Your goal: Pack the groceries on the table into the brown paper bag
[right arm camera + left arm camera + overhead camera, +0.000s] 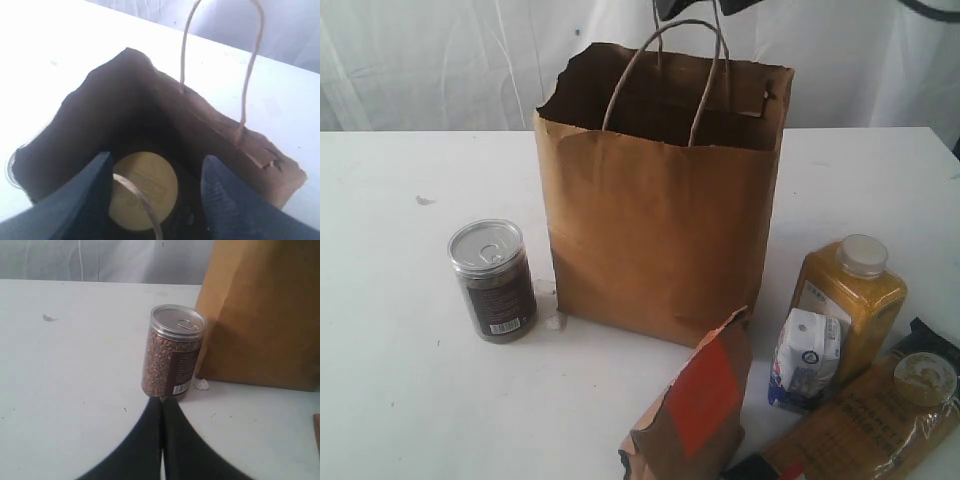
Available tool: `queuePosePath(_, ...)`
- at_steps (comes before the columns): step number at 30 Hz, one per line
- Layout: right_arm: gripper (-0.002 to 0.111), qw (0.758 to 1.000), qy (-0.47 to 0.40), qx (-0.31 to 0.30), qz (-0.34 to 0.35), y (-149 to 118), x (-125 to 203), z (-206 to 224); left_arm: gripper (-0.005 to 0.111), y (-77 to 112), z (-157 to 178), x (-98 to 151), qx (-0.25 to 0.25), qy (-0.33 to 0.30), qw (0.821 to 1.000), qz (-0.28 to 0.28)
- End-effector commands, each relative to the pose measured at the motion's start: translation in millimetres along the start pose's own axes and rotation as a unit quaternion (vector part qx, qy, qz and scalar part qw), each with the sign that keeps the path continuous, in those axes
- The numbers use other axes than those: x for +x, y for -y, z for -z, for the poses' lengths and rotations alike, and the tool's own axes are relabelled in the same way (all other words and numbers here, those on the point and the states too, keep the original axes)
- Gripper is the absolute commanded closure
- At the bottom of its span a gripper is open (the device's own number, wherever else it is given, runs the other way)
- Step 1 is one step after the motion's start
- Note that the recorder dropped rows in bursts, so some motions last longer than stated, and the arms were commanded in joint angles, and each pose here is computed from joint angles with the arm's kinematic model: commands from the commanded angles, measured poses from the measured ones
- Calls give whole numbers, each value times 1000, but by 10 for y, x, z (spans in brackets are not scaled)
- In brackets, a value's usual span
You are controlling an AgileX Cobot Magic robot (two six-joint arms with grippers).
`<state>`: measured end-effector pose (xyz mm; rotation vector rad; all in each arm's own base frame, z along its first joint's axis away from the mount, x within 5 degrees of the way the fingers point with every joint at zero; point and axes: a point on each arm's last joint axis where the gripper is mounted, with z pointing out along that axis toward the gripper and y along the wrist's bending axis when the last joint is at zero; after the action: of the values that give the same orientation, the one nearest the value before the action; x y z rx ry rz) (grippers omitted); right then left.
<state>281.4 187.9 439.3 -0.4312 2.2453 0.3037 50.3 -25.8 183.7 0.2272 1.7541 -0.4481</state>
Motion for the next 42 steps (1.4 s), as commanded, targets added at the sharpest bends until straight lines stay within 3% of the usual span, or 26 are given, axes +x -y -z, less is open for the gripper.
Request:
queuePosePath(1,60,1000,12,2,6,26,-5,198,107,-2,0,10,0,1,1000,4)
queuePosePath(4,64,1000,25,0,4,44,-9,363,107,-2,0,10,0,1,1000,4)
queuePosePath(12,94,998,61,6,5,128,46,832,107,-2,0,10,0,1,1000,4)
queuePosePath(16,108,997,73,5,13,183,229,999,107,-2,0,10,0,1,1000,4)
queuePosePath(35,108,991,133,3,20,502,1446,1685,107,-2,0,10,0,1,1000,4)
queuePosePath(42,108,990,139,-4,-19,594,1907,1740,107,-2,0,10,0,1,1000,4)
